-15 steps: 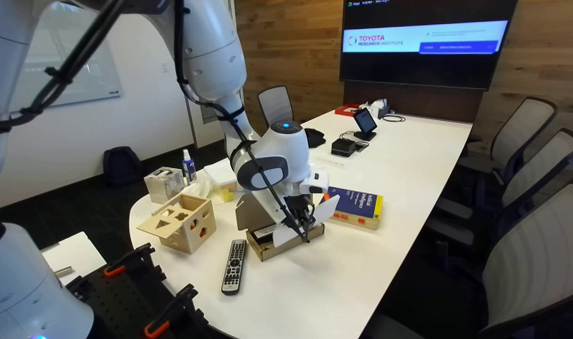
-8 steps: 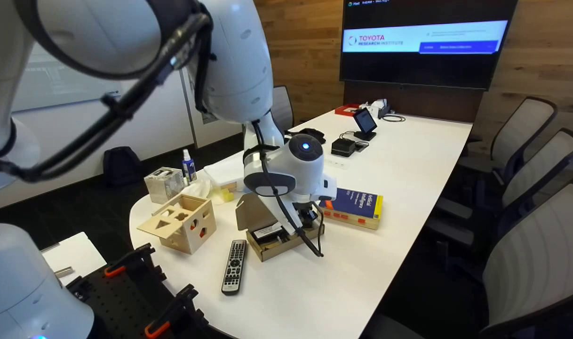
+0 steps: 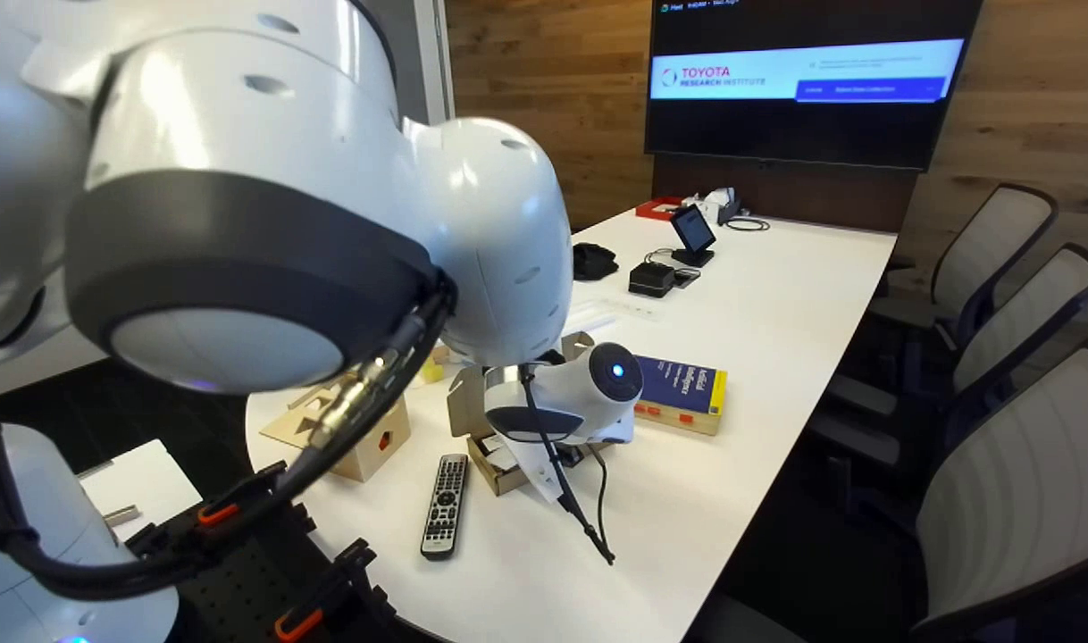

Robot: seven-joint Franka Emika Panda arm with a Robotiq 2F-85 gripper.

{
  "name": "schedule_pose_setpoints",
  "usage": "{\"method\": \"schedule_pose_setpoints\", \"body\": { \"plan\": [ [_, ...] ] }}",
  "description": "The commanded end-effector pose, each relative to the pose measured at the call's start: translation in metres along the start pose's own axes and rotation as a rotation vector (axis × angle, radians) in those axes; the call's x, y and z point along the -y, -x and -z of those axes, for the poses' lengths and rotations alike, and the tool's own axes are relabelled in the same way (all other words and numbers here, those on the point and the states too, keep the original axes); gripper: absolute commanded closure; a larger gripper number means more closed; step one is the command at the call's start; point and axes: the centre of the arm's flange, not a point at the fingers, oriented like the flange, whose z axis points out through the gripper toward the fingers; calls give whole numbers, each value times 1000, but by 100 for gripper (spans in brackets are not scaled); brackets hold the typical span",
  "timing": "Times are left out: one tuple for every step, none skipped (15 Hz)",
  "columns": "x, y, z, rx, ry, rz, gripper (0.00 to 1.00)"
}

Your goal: Put the packing foam into the cardboard box

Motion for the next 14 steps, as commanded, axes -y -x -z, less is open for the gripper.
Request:
{"method": "schedule_pose_setpoints", "body": {
  "plan": [
    [-11,-9,-12,-4,-109,22,100],
    [-12,-10,-13,-12,-127,29,100],
    [-13,-10,-13,-17,-140,32,100],
    [-15,-10,-12,-25,-157,36,100],
    [-17,-10,-12,-32,-166,36,100],
    [-18,-9,-11,-40,-185,44,100],
    [-21,-9,-11,-45,-198,46,100],
    [-24,-7,-9,-59,-222,49,100],
    [-28,-6,-8,-76,-242,54,100],
    [-31,-5,-7,-92,-257,55,100],
    [-36,-4,-7,-105,-279,54,100],
    [-41,-3,-7,-114,-294,50,100],
    [-45,-2,-10,-114,-317,44,100],
    [-50,0,-12,-111,-336,33,100]
  ]
}}
